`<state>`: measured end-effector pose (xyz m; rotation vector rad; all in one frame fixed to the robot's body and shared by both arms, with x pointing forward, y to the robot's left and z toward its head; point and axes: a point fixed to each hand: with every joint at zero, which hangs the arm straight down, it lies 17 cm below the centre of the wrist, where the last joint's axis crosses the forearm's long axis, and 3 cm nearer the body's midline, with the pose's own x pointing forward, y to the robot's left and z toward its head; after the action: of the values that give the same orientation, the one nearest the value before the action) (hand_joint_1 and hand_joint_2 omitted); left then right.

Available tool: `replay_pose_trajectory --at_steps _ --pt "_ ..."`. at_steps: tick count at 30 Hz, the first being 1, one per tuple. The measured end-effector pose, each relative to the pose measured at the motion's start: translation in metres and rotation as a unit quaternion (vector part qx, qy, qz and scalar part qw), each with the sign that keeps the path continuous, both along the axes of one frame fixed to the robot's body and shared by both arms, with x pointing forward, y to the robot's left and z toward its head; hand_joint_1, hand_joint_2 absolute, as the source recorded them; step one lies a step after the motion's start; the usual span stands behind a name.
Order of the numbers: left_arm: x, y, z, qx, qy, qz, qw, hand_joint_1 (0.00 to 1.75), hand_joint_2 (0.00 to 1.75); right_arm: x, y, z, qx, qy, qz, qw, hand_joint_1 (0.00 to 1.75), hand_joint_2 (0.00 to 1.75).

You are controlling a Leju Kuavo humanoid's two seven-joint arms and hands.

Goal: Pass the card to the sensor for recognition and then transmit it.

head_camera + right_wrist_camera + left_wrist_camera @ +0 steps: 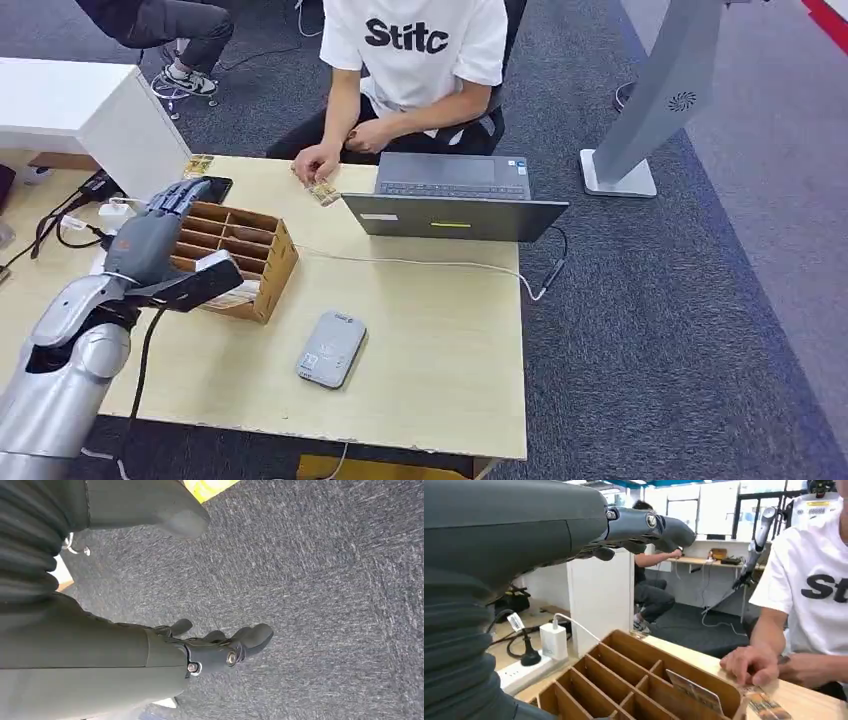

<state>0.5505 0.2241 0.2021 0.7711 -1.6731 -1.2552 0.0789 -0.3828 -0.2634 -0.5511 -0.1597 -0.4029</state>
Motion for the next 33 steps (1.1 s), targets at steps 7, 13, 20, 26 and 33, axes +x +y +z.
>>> replay_pose_trajectory --at_steps 7,13,20,26,33 --pt "-0.025 -0.036 -0.007 -0.02 0.055 -0.086 0.995 0.0 1.75 -0.001 -0.001 0.0 -0.001 0.0 -0.005 1.0 0.0 1.75" --pt "-0.046 -0.052 -0.007 -0.009 0.08 -0.14 0.987 0.0 1.75 -0.003 -0.002 0.0 -0.001 0.0 -0.01 1.0 0.0 1.75" --pt "-0.05 -0.052 -0.001 -0.001 0.073 -0.148 0.986 0.0 1.75 -0.003 -0.002 0.0 -0.001 0.0 -0.012 1.0 0.0 1.75" --pt "-0.056 -0.055 -0.002 -0.003 0.086 -0.161 0.983 0.0 1.75 -0.003 -0.003 0.0 -0.002 -0.001 -0.012 1.0 0.0 1.75" --pt "-0.059 -0.034 0.006 0.007 0.129 -0.166 0.978 0.0 1.75 -0.002 -0.003 0.001 -0.004 -0.001 -0.006 1.0 0.0 1.75"
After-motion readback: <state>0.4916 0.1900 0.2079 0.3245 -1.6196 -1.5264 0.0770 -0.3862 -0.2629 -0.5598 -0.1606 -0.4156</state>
